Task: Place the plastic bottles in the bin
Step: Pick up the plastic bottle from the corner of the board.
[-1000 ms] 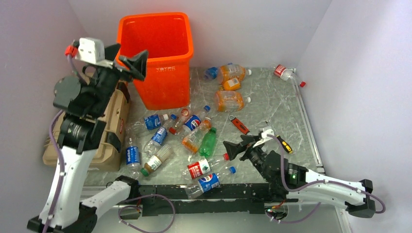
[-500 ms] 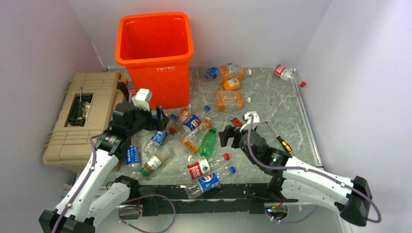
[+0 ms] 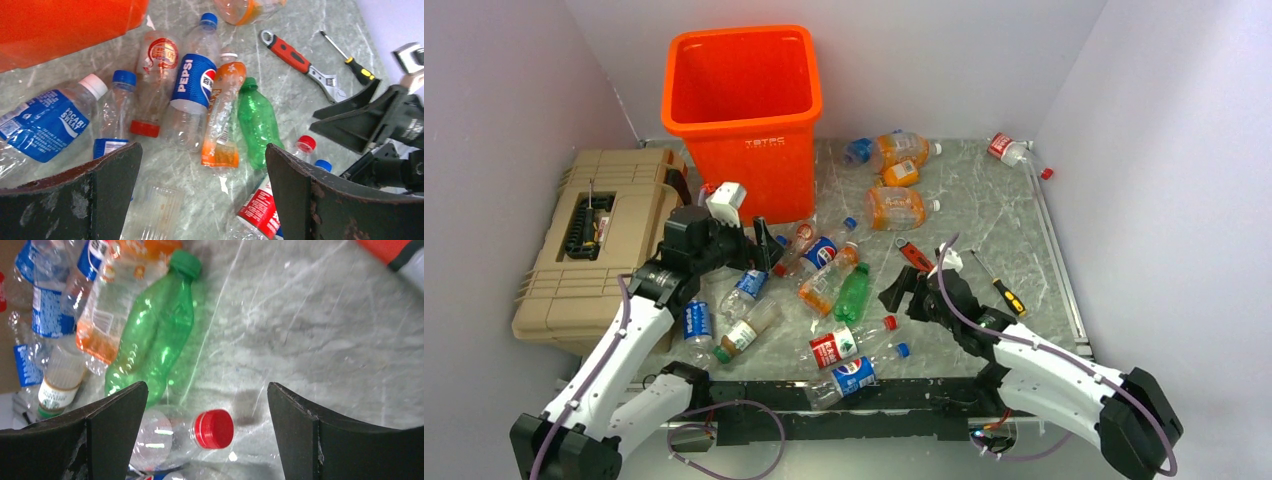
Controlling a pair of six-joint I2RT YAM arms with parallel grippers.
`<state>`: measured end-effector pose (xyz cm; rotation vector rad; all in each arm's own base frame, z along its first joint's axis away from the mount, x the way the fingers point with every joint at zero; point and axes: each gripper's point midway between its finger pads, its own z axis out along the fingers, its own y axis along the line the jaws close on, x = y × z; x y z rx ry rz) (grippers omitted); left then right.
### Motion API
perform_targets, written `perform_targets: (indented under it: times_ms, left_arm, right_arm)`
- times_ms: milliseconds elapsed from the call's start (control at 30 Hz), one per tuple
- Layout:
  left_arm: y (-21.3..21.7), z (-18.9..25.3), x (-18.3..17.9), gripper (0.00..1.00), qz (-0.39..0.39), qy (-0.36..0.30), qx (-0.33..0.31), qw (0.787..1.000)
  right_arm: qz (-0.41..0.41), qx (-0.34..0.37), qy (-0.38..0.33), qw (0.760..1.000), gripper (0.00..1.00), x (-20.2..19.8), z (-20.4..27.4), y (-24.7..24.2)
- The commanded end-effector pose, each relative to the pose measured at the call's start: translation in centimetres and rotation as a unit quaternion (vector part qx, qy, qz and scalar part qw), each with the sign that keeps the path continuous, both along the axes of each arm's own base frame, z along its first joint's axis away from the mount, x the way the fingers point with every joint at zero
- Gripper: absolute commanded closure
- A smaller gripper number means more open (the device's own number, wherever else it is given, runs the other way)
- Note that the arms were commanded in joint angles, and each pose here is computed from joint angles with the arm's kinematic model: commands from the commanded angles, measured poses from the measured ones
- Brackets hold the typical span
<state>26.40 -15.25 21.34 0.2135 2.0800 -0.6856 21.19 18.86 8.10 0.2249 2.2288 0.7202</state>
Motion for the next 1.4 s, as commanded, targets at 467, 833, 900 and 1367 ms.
perform_targets:
  times_ms: [467, 833, 900, 1367]
  left_arm:
    - [-3.8, 1.9, -1.8, 0.03, -0.098, -0.007, -0.054, 0.994]
    - [-5.6, 1.3, -2.6, 0.04, -0.146, 0.008, -0.061, 0.987]
    - [-5.6, 1.0, -2.6, 0.04, -0.146, 0.012, -0.059, 0.987]
    - [-5.7, 0.6, -2.2, 0.05, -0.145, 0.022, -0.056, 0.988]
  right_arm:
    - [0.033, 0.193, 0.005, 0.981, 0.15, -3.1, -0.6, 2.6]
    - [0.027, 0.211, 0.007, 0.977, 0.27, -3.1, -0.8, 2.6]
    - [0.025, 0.213, 0.007, 0.977, 0.30, -3.1, -0.7, 2.6]
    - [-0.001, 0.156, 0.049, 0.987, 0.15, -3.6, -2.1, 1.2]
